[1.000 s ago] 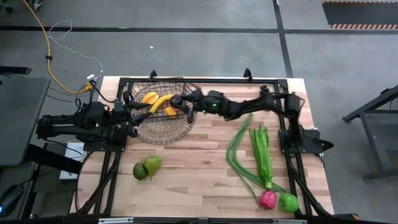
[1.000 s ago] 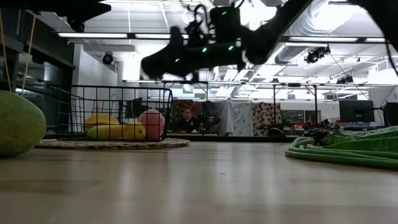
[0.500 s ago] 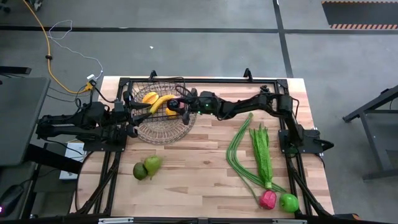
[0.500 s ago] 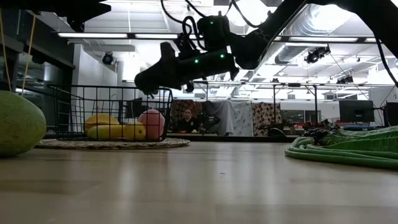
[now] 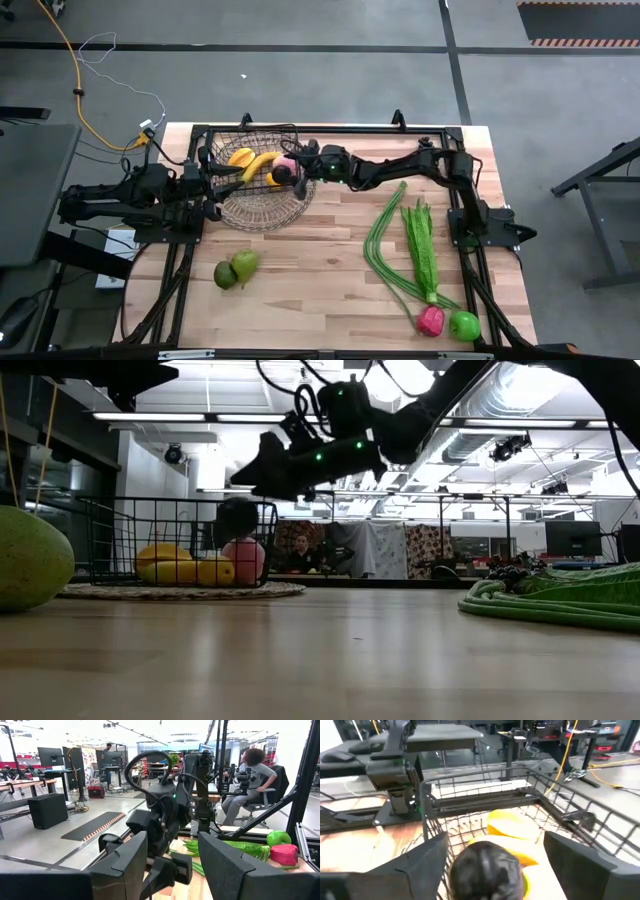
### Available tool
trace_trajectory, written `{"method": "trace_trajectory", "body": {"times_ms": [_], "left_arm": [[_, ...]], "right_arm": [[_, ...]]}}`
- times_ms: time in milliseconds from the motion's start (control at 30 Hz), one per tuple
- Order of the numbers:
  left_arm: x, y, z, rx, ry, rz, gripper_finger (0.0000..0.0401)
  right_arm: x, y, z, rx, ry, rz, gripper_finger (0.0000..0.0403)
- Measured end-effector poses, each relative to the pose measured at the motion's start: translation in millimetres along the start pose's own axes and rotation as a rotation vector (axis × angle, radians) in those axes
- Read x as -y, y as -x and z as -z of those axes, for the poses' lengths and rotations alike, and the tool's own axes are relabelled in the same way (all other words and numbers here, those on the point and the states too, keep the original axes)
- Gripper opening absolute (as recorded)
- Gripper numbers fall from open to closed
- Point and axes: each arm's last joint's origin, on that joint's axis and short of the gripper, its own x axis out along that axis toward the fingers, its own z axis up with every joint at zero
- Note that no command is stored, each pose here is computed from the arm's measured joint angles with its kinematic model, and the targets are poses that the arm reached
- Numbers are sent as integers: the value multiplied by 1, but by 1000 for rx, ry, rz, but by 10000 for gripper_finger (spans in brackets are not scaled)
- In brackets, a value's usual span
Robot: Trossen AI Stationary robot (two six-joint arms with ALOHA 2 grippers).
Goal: Build produce basket
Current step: Put the black plum into the wire basket, then put the green lime into the wire basket
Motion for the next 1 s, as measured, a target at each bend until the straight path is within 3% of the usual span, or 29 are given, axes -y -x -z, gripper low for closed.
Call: {"method": "trace_trajectory", "body": {"times_ms": [300,500,600,767,1000], "left_arm": [[0,0,1,-10,-2,-1,166],[0,0,2,-23,-5,-1,166],[0,0,2,-18,-4,-2,166],[0,0,0,-2,-1,-1,166],[0,0,0,2,-7,-1,166]], "right_arm": [[-3,29,-33,-53,72,8,331],[-20,79,-18,-78,100,47,332],[-29,111,-4,0,66,76,332],[-39,154,1,216,8,25,332],[-36,173,-7,257,-34,-3,332]]}}
